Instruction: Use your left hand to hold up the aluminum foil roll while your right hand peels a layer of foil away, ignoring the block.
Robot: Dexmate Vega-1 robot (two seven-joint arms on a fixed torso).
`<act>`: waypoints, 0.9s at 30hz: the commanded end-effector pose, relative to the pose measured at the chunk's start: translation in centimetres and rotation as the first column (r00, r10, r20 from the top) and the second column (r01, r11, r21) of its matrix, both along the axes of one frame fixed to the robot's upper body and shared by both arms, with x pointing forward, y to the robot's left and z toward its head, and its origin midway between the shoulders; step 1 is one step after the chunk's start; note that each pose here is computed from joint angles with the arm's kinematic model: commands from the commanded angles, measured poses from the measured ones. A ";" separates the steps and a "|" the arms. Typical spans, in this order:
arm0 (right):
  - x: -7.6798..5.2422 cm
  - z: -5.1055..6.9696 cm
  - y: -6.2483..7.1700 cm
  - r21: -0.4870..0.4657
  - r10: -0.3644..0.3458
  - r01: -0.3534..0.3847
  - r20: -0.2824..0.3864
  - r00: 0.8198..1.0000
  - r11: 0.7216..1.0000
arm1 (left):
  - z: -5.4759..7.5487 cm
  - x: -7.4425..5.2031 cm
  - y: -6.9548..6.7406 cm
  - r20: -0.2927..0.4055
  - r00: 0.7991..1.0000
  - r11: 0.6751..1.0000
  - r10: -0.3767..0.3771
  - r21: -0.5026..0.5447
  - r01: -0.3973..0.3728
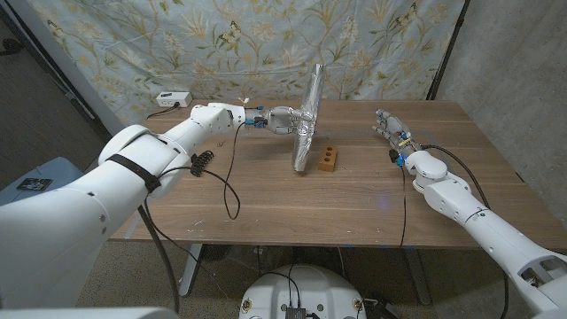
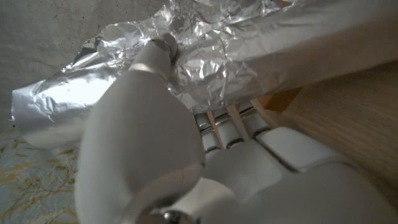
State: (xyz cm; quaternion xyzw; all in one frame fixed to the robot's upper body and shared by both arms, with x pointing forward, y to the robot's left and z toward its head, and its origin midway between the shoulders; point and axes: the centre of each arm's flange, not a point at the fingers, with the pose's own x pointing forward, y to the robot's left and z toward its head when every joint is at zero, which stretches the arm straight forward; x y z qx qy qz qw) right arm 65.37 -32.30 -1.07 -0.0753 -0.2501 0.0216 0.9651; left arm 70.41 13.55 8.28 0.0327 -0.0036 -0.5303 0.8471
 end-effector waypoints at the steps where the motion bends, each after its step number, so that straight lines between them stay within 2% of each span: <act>1: -0.2 -0.3 -0.5 -0.019 -0.009 0.009 -0.019 1.000 1.000 | -2.0 0.7 -1.0 -0.075 0.997 0.993 0.015 -0.118 -0.024; 12: -0.2 0.1 -0.8 -0.050 -0.011 0.010 -0.027 1.000 0.999 | -3.1 1.4 -1.7 -0.130 0.989 0.981 0.063 -0.177 -0.086; 27: -0.9 0.4 -1.4 -0.055 -0.032 0.030 -0.032 0.999 0.998 | -4.5 2.2 -3.1 -0.229 0.966 0.950 0.118 -0.258 -0.177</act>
